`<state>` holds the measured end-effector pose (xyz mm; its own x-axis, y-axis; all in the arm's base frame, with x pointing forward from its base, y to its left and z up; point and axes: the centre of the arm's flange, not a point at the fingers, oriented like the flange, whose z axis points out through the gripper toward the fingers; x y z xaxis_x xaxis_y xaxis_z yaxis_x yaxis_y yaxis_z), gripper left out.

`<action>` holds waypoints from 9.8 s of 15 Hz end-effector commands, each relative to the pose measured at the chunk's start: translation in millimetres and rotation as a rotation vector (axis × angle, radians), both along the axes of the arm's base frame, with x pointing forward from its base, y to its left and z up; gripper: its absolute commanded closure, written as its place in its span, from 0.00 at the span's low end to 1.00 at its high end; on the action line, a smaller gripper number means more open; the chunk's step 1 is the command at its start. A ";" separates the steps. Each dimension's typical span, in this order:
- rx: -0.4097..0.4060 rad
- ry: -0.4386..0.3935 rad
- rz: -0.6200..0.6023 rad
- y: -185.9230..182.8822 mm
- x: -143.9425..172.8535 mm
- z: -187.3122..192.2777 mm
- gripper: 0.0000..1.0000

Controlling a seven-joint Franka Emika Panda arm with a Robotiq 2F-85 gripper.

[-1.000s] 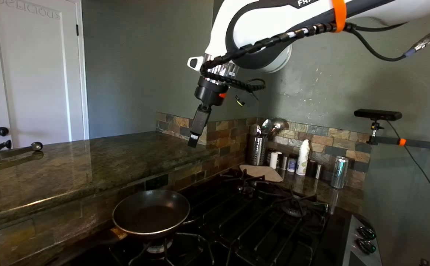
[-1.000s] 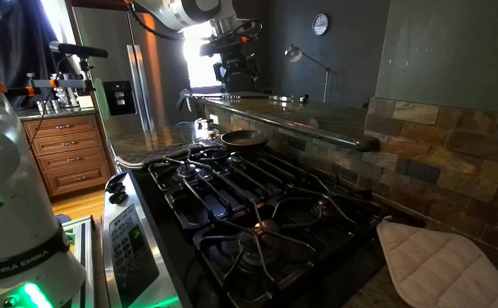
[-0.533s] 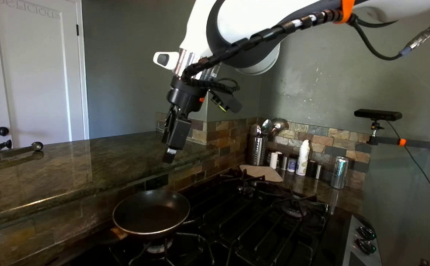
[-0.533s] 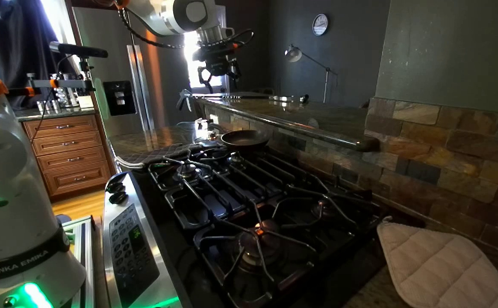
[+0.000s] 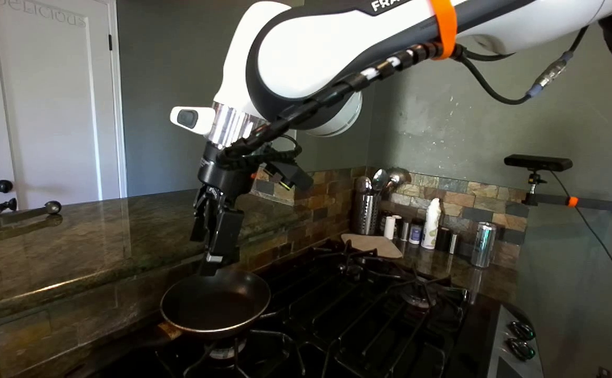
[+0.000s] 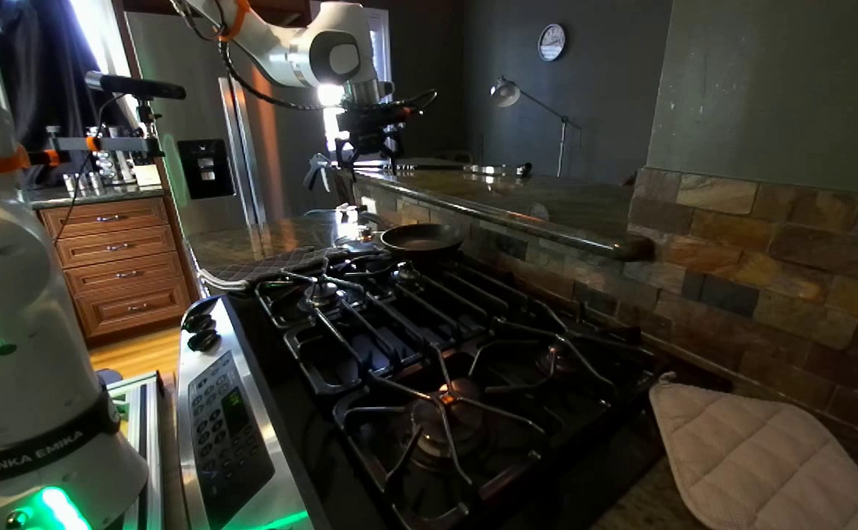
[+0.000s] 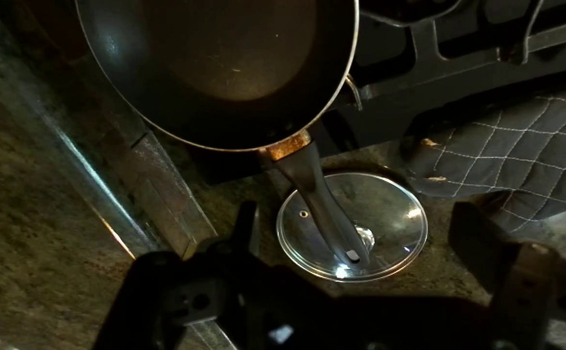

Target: Move the pan to the right.

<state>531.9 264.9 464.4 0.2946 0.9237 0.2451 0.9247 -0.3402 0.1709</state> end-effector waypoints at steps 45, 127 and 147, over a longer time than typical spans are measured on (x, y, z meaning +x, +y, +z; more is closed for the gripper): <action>-0.068 0.114 0.381 61.5 53.7 -93.8 0.00; -0.069 0.117 0.410 -4.1 78.5 -120.9 0.91; -0.105 0.100 0.359 -38.0 72.0 -133.6 0.91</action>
<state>602.0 224.0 332.6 -0.0081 0.9904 0.1380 0.9945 -0.0065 0.1045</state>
